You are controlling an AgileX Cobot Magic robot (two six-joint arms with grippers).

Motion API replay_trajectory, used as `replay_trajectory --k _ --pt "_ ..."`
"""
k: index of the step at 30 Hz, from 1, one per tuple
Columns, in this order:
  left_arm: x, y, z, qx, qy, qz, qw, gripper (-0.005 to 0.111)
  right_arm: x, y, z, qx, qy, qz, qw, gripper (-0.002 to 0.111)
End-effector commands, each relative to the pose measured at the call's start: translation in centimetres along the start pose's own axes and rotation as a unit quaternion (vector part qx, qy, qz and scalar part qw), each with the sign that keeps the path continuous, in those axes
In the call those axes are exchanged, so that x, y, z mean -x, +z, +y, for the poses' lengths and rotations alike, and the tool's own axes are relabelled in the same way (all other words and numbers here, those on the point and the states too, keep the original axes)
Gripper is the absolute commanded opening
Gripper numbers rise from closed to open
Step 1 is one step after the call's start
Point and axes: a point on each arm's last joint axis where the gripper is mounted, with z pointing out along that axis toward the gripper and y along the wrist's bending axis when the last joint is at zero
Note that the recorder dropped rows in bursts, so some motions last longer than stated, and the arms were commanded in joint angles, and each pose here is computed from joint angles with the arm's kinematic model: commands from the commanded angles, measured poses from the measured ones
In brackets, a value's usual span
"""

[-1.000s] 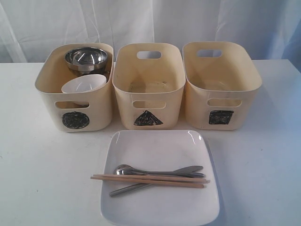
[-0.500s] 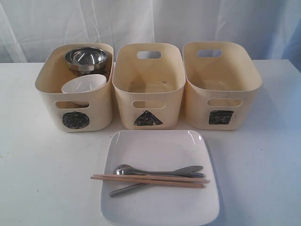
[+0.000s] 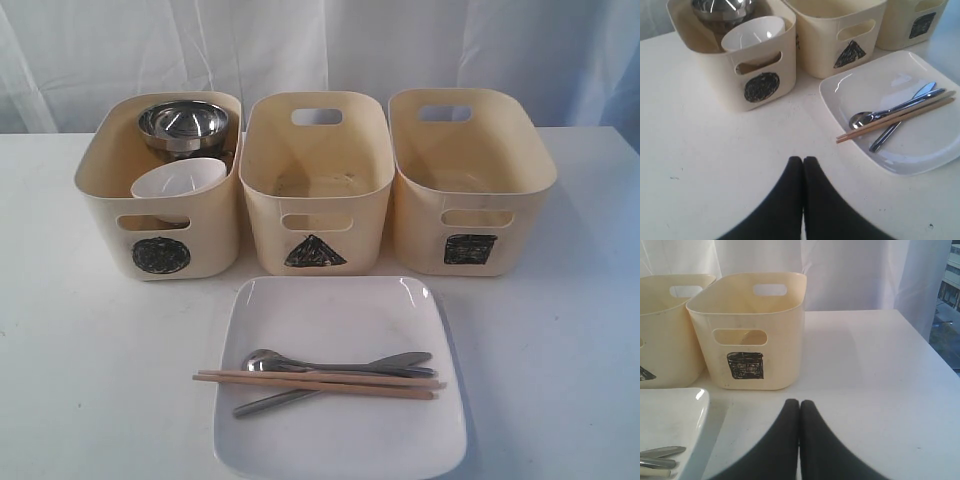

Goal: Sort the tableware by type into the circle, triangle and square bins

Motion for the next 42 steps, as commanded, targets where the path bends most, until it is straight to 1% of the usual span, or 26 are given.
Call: replay_trajectory --k 1,5,6,9,14,18,21,27,31,34,36,38,40,42 --pt "-2.3 0.6 0.0 0.007 -0.025 -0.008 1.0 0.0 0.0 0.0 0.0 -0.001 0.001 -0.007 1.0 0.0" --pt "-3.5 0.9 0.1 0.021 -0.014 -0.03 0.999 0.0 0.0 0.0 0.0 -0.001 0.001 -0.007 1.0 0.0" --pt "-3.9 1.1 0.1 0.022 -0.022 -0.033 0.999 0.0 0.0 0.0 0.0 -0.001 0.001 -0.007 1.0 0.0" --pt "-4.9 1.4 0.1 0.024 -0.039 -0.033 0.998 0.0 0.0 0.0 0.0 -0.001 0.001 -0.007 1.0 0.0" --pt "-6.1 2.3 0.4 0.035 -0.036 -0.022 0.999 0.0 0.0 0.0 0.0 -0.001 0.001 -0.007 1.0 0.0" --pt "-7.1 3.1 0.3 0.028 -0.068 -0.008 0.997 0.0 0.0 0.0 0.0 -0.001 0.001 -0.007 1.0 0.0" --pt "-7.7 3.6 0.4 0.028 -0.07 -0.007 0.997 0.0 0.0 0.0 0.0 -0.001 0.001 -0.007 1.0 0.0" --pt "-8.4 4.3 0.6 0.027 -0.071 -0.029 0.997 0.0 0.0 0.0 0.0 -0.001 0.001 -0.007 1.0 0.0" --pt "-9.3 4.9 0.5 0.019 -0.067 -0.018 0.997 0.0 0.0 0.0 0.0 -0.001 0.001 -0.007 1.0 0.0" --pt "-10.0 5.3 0.4 0.006 -0.086 -0.007 0.996 0.0 0.0 0.0 0.0 -0.001 0.001 -0.007 1.0 0.0" --pt "-10.2 5.5 0.5 0.006 -0.086 -0.019 0.996 0.0 0.0 0.0 0.0 -0.001 0.001 -0.007 1.0 0.0" --pt "-9.6 5.4 0.8 0.015 -0.066 -0.052 0.996 0.0 0.0 0.0 0.0 -0.001 0.001 -0.007 1.0 0.0" --pt "-9.3 5.4 1.1 0.032 -0.043 -0.069 0.996 0.0 0.0 0.0 0.0 -0.001 0.001 -0.007 1.0 0.0" --pt "-9.1 5.3 1.2 0.037 -0.05 -0.078 0.995 0.0 0.0 0.0 0.0 -0.001 0.001 -0.007 1.0 0.0"
